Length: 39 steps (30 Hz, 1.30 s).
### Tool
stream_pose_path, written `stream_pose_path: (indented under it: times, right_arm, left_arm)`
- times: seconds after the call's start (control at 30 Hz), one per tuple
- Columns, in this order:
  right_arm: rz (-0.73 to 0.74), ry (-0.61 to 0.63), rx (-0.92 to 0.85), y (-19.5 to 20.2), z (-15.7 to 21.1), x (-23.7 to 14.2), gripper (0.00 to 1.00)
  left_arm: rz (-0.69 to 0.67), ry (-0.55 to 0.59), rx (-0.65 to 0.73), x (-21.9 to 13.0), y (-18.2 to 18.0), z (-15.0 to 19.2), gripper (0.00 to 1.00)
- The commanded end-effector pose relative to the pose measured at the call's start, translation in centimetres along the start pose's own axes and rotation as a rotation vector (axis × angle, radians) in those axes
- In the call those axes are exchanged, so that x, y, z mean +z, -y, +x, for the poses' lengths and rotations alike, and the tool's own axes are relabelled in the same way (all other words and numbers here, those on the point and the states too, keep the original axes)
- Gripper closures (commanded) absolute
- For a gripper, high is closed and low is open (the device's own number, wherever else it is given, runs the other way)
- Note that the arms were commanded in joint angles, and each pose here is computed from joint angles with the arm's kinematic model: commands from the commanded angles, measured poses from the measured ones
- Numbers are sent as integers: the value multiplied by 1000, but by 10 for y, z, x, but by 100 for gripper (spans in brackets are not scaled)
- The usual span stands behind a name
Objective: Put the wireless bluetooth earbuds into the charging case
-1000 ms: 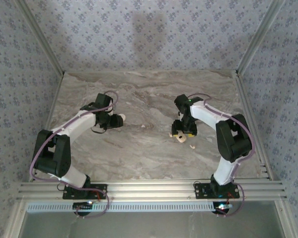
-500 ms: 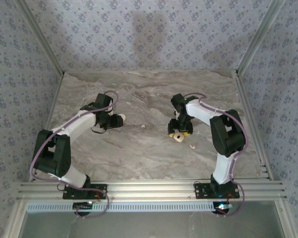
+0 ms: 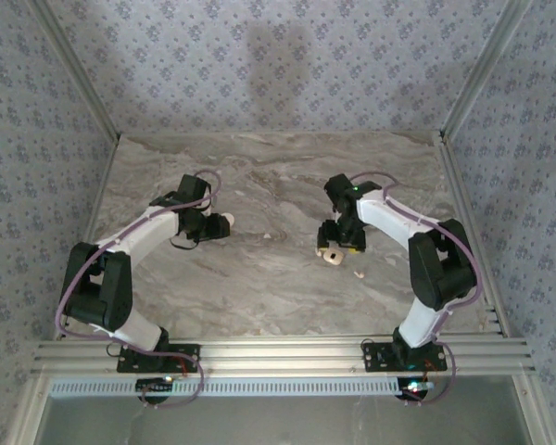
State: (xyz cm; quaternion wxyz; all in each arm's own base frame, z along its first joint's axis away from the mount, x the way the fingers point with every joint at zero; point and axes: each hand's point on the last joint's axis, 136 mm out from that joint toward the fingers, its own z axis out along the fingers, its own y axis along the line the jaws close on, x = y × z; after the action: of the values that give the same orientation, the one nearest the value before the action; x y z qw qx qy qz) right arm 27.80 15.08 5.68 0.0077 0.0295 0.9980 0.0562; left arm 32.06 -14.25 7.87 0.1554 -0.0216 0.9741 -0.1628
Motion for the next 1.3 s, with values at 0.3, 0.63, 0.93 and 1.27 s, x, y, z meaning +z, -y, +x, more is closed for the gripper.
stream_pose_path:
  times: [0.3,0.63,0.93,1.27]
  right_arm:
    - [38,-50,61,4,7,32,26]
    - [41,-56,43,2,1,38,27]
    - [79,-73,22,12,11,37,43]
    - [80,-110,8,13,22,46,43]
  left_arm:
    - [35,6,32,-6,12,-8,53]
    - [28,11,34,-9,10,-7,53]
    - [27,13,31,-9,9,-5,53]
    - [30,18,24,-14,9,-2,53]
